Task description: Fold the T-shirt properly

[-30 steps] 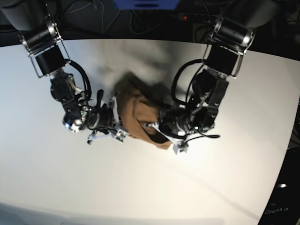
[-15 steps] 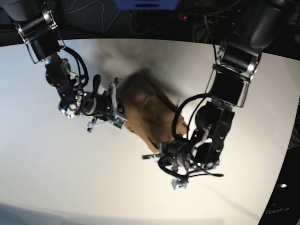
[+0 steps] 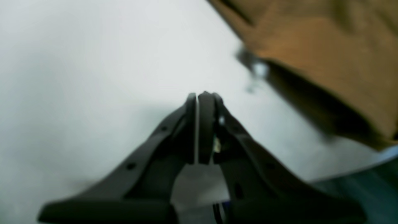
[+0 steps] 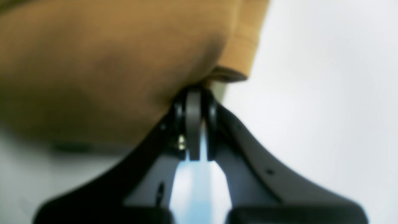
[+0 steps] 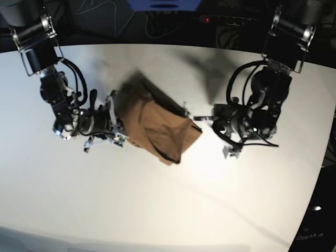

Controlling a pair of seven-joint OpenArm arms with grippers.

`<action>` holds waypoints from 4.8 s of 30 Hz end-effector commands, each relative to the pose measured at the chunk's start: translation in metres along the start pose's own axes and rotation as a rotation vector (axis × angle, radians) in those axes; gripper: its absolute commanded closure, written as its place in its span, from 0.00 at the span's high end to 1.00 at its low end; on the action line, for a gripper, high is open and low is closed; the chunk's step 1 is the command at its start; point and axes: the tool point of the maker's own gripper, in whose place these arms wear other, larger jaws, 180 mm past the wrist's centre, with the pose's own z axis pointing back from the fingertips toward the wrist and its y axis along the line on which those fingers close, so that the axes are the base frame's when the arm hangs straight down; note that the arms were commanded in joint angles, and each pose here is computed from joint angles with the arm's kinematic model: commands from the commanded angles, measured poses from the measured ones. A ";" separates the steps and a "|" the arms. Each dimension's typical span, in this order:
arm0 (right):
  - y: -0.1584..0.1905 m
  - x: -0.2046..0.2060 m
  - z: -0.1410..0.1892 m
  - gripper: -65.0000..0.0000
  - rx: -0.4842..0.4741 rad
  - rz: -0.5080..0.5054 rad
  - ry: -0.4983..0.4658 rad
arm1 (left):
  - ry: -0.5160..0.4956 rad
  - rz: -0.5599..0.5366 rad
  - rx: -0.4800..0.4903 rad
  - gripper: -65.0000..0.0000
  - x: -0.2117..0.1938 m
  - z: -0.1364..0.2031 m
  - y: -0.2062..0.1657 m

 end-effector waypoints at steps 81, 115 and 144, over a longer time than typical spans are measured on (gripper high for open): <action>-0.039 -0.053 0.040 0.02 -0.289 -0.088 0.013 | 0.006 -0.007 -0.133 0.03 -0.003 -0.093 -0.099; -0.004 -0.045 0.097 0.02 -0.367 0.059 0.070 | -0.269 -0.089 -0.138 0.03 0.083 -0.093 -0.123; 0.075 -0.013 0.061 0.02 -0.281 0.037 0.017 | -0.431 -0.098 -0.227 0.03 0.109 -0.071 -0.169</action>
